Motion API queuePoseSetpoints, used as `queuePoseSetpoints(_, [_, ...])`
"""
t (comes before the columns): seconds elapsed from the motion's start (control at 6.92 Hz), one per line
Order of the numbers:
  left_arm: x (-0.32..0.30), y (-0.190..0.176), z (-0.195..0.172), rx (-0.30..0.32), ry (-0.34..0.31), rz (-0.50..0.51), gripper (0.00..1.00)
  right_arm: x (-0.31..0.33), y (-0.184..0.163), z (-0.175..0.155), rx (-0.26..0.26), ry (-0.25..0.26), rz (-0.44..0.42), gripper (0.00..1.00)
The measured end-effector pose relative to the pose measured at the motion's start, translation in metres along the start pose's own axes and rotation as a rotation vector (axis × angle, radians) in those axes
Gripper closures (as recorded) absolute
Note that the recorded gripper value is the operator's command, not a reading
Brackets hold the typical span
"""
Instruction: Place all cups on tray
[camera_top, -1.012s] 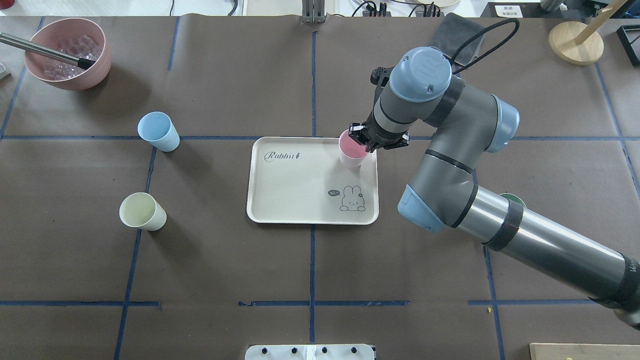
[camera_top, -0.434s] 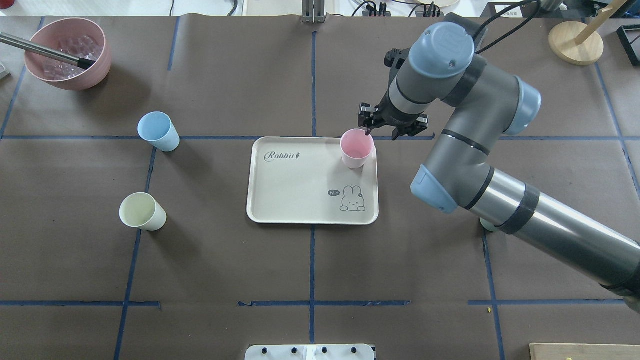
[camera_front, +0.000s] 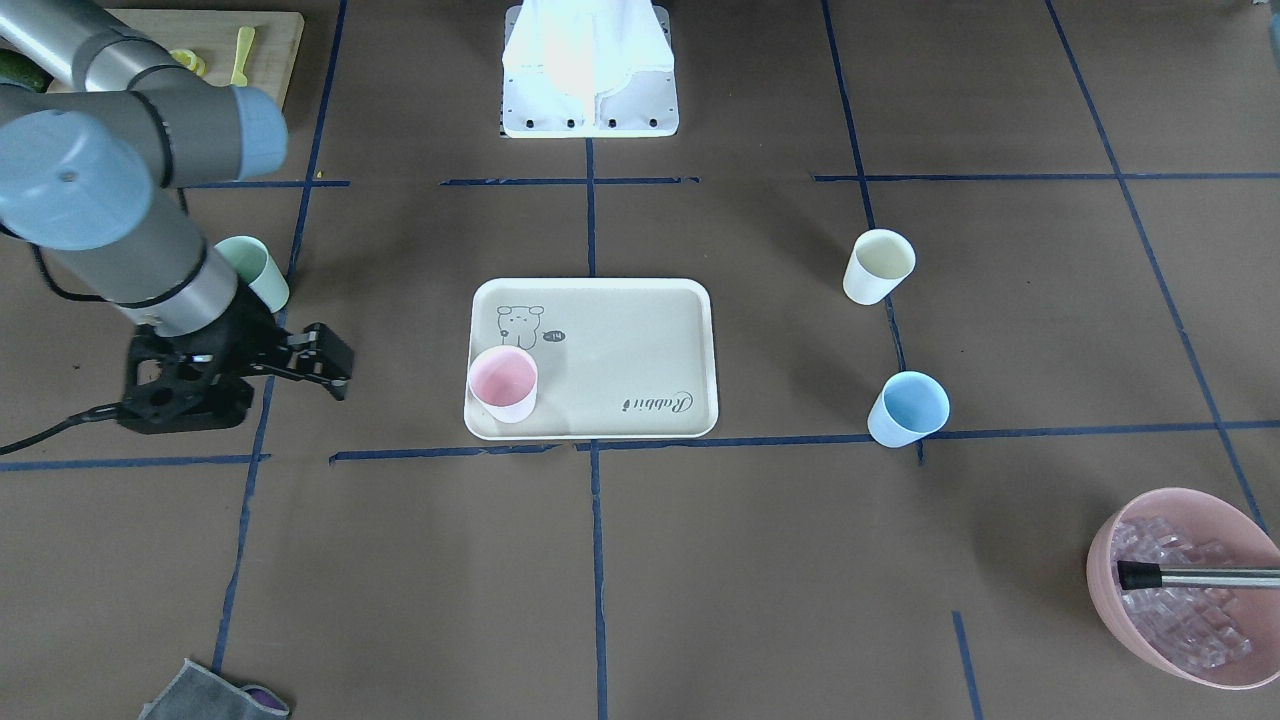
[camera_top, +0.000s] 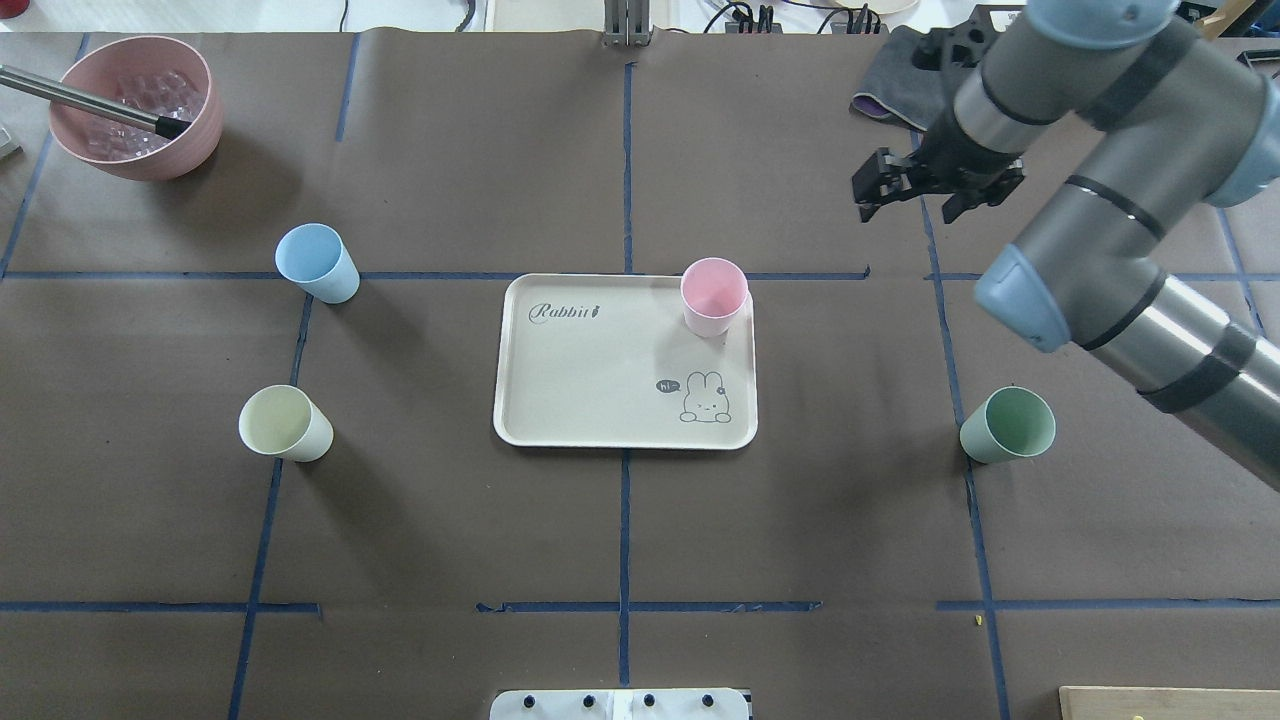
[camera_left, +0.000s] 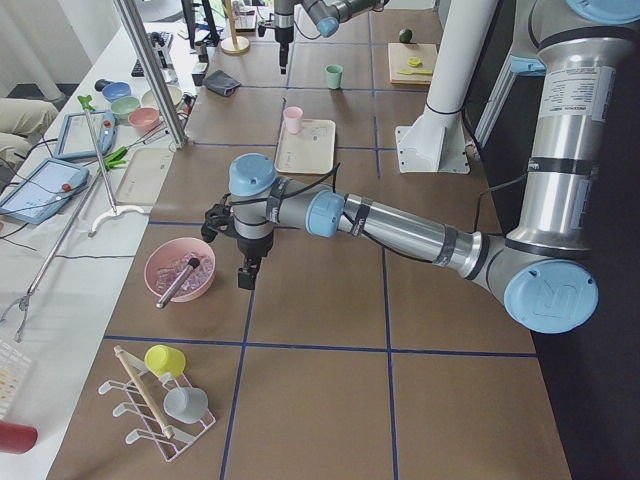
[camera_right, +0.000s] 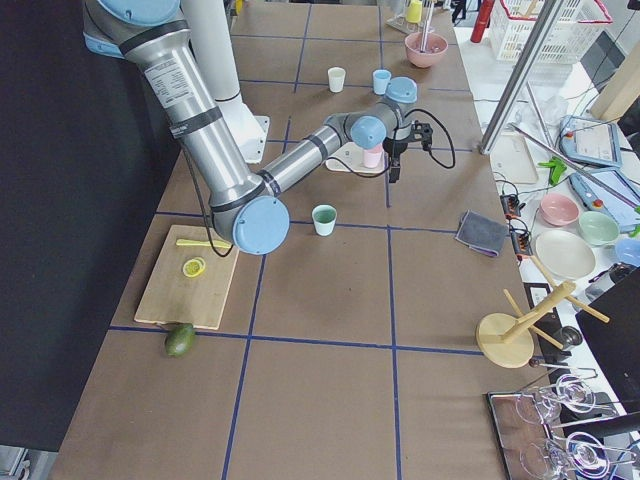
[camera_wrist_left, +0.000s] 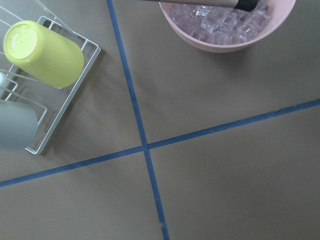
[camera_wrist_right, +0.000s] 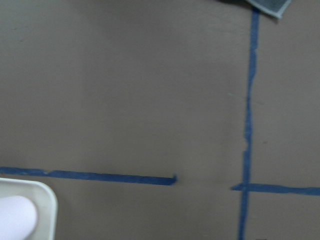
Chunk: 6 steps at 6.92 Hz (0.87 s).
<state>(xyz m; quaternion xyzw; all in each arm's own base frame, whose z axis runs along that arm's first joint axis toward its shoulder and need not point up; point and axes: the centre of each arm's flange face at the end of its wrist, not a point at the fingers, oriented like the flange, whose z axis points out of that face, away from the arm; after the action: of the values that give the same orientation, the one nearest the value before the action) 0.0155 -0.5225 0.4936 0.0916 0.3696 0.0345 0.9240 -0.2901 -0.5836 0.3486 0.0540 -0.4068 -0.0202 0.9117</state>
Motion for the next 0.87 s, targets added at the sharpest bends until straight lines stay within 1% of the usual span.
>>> queuePoseSetpoints(0.14, [0.055, 0.003, 0.005, -0.003, 0.023, -0.005, 0.0, 0.071, 0.005, -0.006, -0.019, 0.015, -0.085, 0.01])
queuePoseSetpoints(0.29, [0.111, 0.014, 0.016, -0.03, 0.052, -0.016, 0.0, 0.145, 0.019, -0.01, -0.041, 0.03, -0.165, 0.01])
queuePoseSetpoints(0.43, [0.161, 0.029, 0.033, -0.068, 0.066, -0.066, 0.0, 0.209, 0.041, -0.014, -0.058, 0.046, -0.224, 0.01])
queuePoseSetpoints(0.58, [0.207, 0.047, 0.057, -0.087, 0.04, -0.121, 0.0, 0.246, 0.059, -0.019, -0.068, 0.054, -0.252, 0.01])
queuePoseSetpoints(0.72, [0.243, 0.064, 0.079, -0.082, 0.014, -0.155, 0.0, 0.26, 0.069, -0.022, -0.07, 0.057, -0.26, 0.01])
queuePoseSetpoints(0.87, [0.269, 0.078, 0.093, -0.079, 0.013, -0.194, 0.0, 0.264, 0.073, -0.023, -0.071, 0.057, -0.262, 0.01])
